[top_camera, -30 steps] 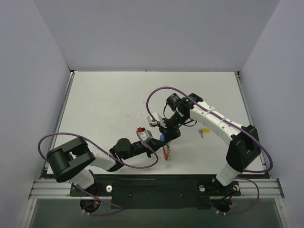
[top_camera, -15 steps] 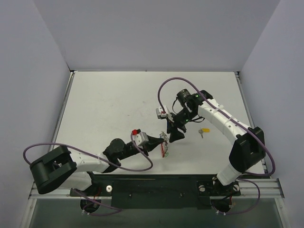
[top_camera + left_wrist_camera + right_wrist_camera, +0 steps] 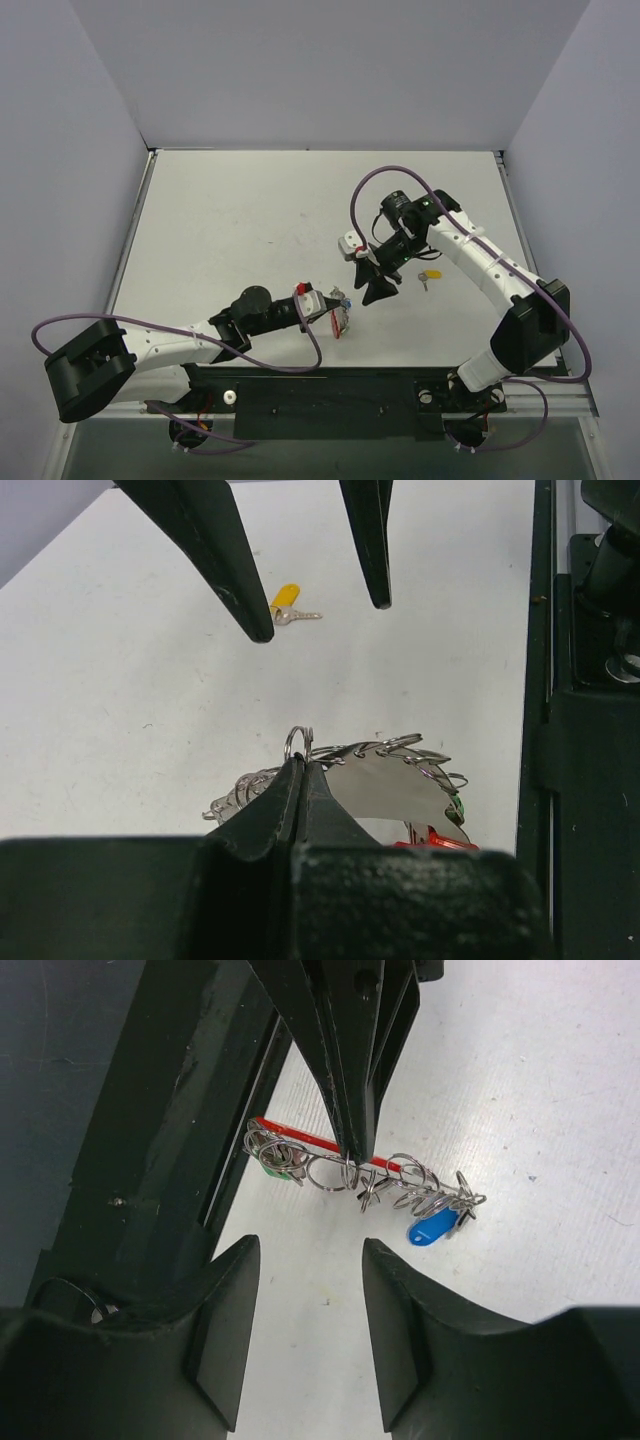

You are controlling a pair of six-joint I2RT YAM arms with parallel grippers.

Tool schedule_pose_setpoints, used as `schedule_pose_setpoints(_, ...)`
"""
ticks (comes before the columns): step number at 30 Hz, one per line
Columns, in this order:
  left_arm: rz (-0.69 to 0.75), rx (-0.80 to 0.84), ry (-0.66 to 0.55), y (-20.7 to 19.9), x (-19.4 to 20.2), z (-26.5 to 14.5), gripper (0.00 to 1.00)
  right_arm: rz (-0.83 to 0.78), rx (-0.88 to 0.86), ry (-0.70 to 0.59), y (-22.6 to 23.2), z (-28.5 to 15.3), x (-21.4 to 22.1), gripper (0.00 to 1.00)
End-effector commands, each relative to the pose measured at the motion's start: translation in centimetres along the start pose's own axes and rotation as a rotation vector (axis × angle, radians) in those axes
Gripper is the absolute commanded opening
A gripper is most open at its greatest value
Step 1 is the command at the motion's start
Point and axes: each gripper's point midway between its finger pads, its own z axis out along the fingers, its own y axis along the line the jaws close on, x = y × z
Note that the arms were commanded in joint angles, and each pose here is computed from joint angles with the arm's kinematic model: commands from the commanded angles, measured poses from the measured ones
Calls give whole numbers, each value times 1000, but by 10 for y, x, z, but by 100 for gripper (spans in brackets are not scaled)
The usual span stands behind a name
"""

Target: Put the keys on the keyring

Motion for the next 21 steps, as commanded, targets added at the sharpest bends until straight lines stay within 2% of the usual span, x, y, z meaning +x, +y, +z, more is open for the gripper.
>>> schedule_pose_setpoints(1, 43, -10, -76, 6, -30, 5, 0, 0, -64, -40, 8, 4, -14, 38)
schedule_pose_setpoints(9, 7, -12, -122, 4, -33, 6, 0, -11, -89, 36, -7, 14, -10, 31)
schedule_pose_setpoints(21, -28, -24, -137, 3, -31, 2, 0, -6, -134, 73, -5, 27, -4, 23)
